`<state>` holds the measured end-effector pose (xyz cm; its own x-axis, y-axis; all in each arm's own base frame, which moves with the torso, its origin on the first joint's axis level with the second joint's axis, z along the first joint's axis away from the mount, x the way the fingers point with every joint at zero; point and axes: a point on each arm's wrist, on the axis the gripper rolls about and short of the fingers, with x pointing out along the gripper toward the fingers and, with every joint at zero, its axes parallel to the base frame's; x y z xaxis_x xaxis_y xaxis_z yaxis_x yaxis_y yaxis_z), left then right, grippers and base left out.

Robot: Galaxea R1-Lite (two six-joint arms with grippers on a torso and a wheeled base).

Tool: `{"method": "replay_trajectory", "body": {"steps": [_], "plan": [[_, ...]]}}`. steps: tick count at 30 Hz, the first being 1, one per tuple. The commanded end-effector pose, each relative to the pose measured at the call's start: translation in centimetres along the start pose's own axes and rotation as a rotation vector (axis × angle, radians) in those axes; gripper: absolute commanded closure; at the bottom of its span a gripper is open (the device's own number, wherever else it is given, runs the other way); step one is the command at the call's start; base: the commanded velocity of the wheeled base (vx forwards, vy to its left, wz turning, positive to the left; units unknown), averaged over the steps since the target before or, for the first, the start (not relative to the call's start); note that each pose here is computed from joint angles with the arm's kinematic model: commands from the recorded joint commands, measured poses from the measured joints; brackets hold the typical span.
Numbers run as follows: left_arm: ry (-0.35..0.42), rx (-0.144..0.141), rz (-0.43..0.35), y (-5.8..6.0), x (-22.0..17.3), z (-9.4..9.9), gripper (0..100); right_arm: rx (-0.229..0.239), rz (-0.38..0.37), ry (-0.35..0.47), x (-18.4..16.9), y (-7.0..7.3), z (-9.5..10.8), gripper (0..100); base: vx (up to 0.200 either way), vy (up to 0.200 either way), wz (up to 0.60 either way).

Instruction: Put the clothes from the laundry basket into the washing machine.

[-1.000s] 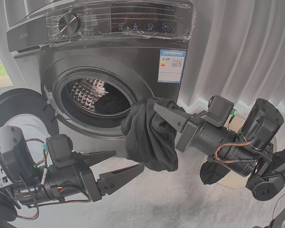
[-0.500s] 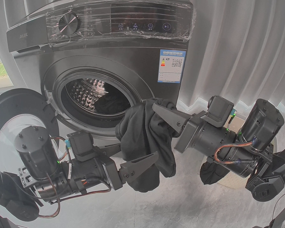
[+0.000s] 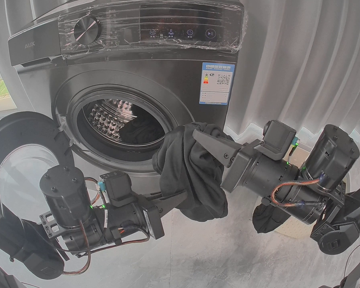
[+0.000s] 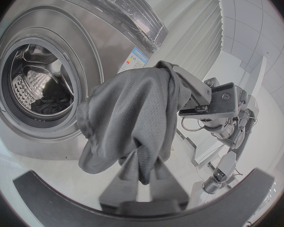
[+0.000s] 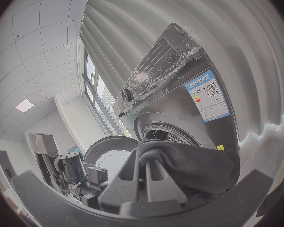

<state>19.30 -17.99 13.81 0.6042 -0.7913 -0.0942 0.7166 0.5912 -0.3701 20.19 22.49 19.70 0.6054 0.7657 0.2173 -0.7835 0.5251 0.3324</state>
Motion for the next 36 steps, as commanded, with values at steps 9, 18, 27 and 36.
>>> {"method": "replay_trajectory", "body": {"steps": [9,18,27,36], "plan": [[-0.090,0.017,-0.047,-0.7,-0.4,0.7,100,-0.011,-0.033,-0.001,-0.2,-0.6,0.0,100,0.000,0.000,0.00],[-0.194,0.069,-0.096,-1.7,-3.4,2.2,100,-0.014,-0.015,0.013,-1.1,-0.7,-0.4,100,0.000,0.000,0.00],[-0.199,0.072,-0.098,-1.7,-3.5,2.2,100,-0.013,0.002,-0.036,-1.4,-1.1,-0.7,0,0.000,0.000,0.00],[-0.233,0.077,-0.110,-1.9,-3.5,2.7,100,-0.031,-0.053,0.042,-3.4,-2.2,-2.3,0,0.000,0.000,0.00]]}}
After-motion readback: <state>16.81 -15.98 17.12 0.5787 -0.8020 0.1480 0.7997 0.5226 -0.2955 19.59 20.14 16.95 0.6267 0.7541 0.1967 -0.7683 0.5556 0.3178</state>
